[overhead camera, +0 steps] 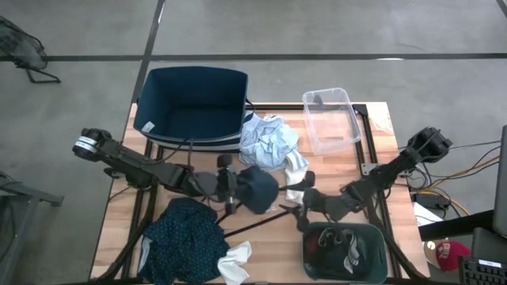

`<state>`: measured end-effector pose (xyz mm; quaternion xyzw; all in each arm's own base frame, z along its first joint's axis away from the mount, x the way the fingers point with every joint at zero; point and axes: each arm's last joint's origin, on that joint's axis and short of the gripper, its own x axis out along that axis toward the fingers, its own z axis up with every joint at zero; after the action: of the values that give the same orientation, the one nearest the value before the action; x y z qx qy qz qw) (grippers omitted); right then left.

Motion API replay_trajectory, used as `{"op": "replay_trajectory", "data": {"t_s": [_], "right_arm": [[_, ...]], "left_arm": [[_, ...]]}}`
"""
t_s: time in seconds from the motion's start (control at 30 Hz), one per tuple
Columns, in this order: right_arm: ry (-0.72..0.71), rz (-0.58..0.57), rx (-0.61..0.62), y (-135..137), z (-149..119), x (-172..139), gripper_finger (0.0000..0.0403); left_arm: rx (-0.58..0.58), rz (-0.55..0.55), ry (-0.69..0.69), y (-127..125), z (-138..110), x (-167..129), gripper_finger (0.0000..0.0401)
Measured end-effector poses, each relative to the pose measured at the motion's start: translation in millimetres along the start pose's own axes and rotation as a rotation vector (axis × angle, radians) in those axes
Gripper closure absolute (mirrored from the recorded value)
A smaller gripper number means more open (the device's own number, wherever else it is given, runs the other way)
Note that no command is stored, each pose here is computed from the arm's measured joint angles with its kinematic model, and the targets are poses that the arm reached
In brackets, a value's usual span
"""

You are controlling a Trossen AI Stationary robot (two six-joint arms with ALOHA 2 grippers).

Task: Pick & Place Cloths
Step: Put the gray shorts into the green bin

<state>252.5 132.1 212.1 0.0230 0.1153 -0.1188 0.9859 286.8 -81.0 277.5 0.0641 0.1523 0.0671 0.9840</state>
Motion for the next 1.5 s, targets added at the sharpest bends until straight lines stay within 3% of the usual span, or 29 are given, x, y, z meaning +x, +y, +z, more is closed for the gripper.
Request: {"op": "replay_trajectory", "data": {"t_s": [0.17,0.3,0.77,0.9,1.03,1.27,1.5], "right_arm": [[0.001,-0.017,-0.048,11,6,17,0.0054],[0.004,-0.033,-0.095,18,9,32,0.0038],[-0.008,-0.054,-0.233,44,23,71,0.0089],[-0.027,-0.053,-0.252,47,32,73,0.0119],[-0.038,-0.051,-0.253,49,38,74,0.0178],[-0.030,-0.044,-0.230,49,35,73,0.0359],[0.073,-0.061,-0.182,47,35,68,0.0374]], "left_arm": [[-0.025,-0.118,-0.060,-3,4,0,0.0387],[-0.051,-0.223,-0.125,-6,8,-1,0.0387],[-0.063,-0.274,-0.154,-8,4,-1,0.0386],[-0.069,-0.338,-0.174,-9,4,-2,0.0385],[-0.069,-0.341,-0.179,-9,4,-2,0.0385],[-0.083,-0.337,-0.177,-9,4,-2,0.0385],[-0.089,-0.331,-0.165,-10,3,-2,0.0382]]}}
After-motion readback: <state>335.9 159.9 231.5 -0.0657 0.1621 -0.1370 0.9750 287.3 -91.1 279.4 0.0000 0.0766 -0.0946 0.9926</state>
